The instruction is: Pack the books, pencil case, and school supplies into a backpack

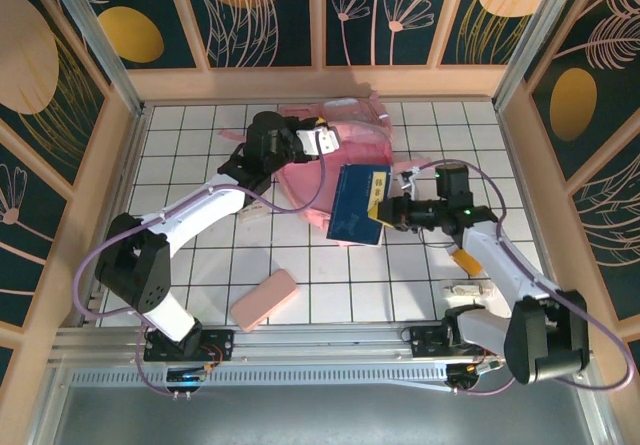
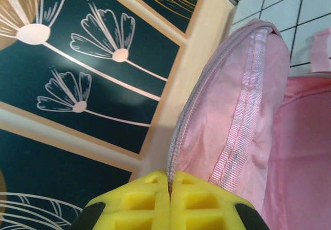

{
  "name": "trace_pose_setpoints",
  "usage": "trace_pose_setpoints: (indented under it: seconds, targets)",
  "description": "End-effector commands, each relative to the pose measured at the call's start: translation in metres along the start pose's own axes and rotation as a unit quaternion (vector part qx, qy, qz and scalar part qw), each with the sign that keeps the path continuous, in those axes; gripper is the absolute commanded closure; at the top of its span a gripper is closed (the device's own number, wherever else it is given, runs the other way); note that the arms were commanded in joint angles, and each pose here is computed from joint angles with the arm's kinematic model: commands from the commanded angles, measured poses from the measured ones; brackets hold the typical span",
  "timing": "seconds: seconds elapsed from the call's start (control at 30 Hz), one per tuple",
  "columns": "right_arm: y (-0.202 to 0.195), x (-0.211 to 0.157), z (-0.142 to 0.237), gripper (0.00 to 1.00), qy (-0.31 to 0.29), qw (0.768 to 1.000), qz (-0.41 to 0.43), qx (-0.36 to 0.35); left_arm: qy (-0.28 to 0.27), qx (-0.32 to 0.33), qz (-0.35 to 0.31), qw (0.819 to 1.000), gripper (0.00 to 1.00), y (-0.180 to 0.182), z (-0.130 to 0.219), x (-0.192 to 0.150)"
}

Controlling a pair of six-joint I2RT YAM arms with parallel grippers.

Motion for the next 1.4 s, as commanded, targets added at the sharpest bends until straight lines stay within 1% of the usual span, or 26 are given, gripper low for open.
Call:
trace_pose_setpoints:
  seconds: [0.0, 0.1, 0.2, 0.27, 0.37, 0.43, 0.57, 0.63, 0.77, 0.8, 0.87, 0.9, 0.93, 0.97, 1.07, 1.1, 1.17, 1.23, 1.3, 1.37]
  targets:
    - [0.002, 0.019, -0.022, 1.0, -0.014, 0.999, -0.043, 0.018, -0.067, 0.092, 0.0, 0.993, 1.0, 0.046, 0.007, 0.035]
    - [-0.006, 0.043, -0.045, 1.0, -0.003, 0.996, -0.084, 0.012, -0.1, 0.09, -0.009, 0.991, 1.0, 0.046, 0.013, 0.043]
    - [-0.015, 0.074, -0.059, 1.0, -0.016, 0.994, -0.106, -0.008, -0.125, 0.088, -0.011, 0.988, 1.0, 0.046, 0.019, 0.05]
    - [-0.015, 0.093, -0.067, 1.0, -0.032, 0.992, -0.117, 0.013, -0.134, 0.083, -0.006, 0.988, 1.0, 0.046, 0.021, 0.053]
    - [-0.016, 0.116, -0.083, 1.0, -0.037, 0.987, -0.142, 0.059, -0.149, 0.073, -0.007, 0.986, 1.0, 0.044, 0.025, 0.057]
    - [-0.021, 0.13, -0.091, 1.0, -0.051, 0.985, -0.15, 0.069, -0.157, 0.069, 0.001, 0.985, 1.0, 0.045, 0.027, 0.06]
    - [-0.027, 0.153, -0.105, 1.0, -0.067, 0.981, -0.158, 0.091, -0.17, 0.065, 0.012, 0.983, 1.0, 0.047, 0.03, 0.065]
    - [-0.035, 0.164, -0.113, 1.0, -0.072, 0.98, -0.16, 0.091, -0.173, 0.063, 0.012, 0.983, 1.0, 0.047, 0.032, 0.066]
    - [-0.056, 0.175, -0.134, 1.0, -0.051, 0.983, -0.159, 0.078, -0.17, 0.07, 0.012, 0.983, 1.0, 0.051, 0.033, 0.067]
    - [-0.065, 0.174, -0.138, 0.98, -0.046, 0.984, -0.161, 0.059, -0.168, 0.072, 0.012, 0.983, 1.0, 0.052, 0.033, 0.067]
    - [-0.084, 0.172, -0.138, 0.9, -0.044, 0.987, -0.152, 0.002, -0.164, 0.073, 0.012, 0.984, 1.0, 0.053, 0.033, 0.066]
    - [-0.093, 0.173, -0.134, 0.83, -0.051, 0.988, -0.142, -0.037, -0.161, 0.073, 0.012, 0.984, 1.0, 0.052, 0.032, 0.065]
    - [-0.101, 0.174, -0.128, 0.79, -0.06, 0.986, -0.136, -0.072, -0.159, 0.074, 0.014, 0.984, 1.0, 0.052, 0.032, 0.064]
    - [-0.105, 0.174, -0.122, 0.77, -0.066, 0.985, -0.132, -0.087, -0.157, 0.073, 0.014, 0.985, 1.0, 0.05, 0.032, 0.063]
    - [-0.106, 0.177, -0.103, 0.65, -0.087, 0.982, -0.133, -0.1, -0.152, 0.072, 0.018, 0.986, 1.0, 0.045, 0.03, 0.058]
    - [-0.104, 0.176, -0.1, 0.58, -0.091, 0.981, -0.133, -0.104, -0.151, 0.07, 0.021, 0.986, 1.0, 0.043, 0.028, 0.056]
    - [-0.099, 0.167, -0.099, 0.52, -0.09, 0.98, -0.141, -0.106, -0.149, 0.067, 0.025, 0.986, 1.0, 0.041, 0.026, 0.055]
    - [-0.091, 0.149, -0.102, 0.45, -0.091, 0.977, -0.164, -0.098, -0.144, 0.063, 0.026, 0.987, 1.0, 0.038, 0.023, 0.052]
    - [-0.086, 0.129, -0.103, 0.44, -0.112, 0.968, -0.193, -0.114, -0.136, 0.061, 0.028, 0.988, 1.0, 0.036, 0.021, 0.049]
    - [-0.086, 0.11, -0.096, 0.44, -0.16, 0.947, -0.238, -0.145, -0.13, 0.061, 0.032, 0.989, 1.0, 0.035, 0.02, 0.046]
Point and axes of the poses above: each hand's point on the last joint's axis, 136 mm out from that joint toward the fingers, its own z axis back along the fingers, its own y axis along the line the jaws close on, x = y × z, the point moved 6 cm from there along z, back along the fingers, and after that the axes turned 2 degrees about -z, right-handed, at the moved point
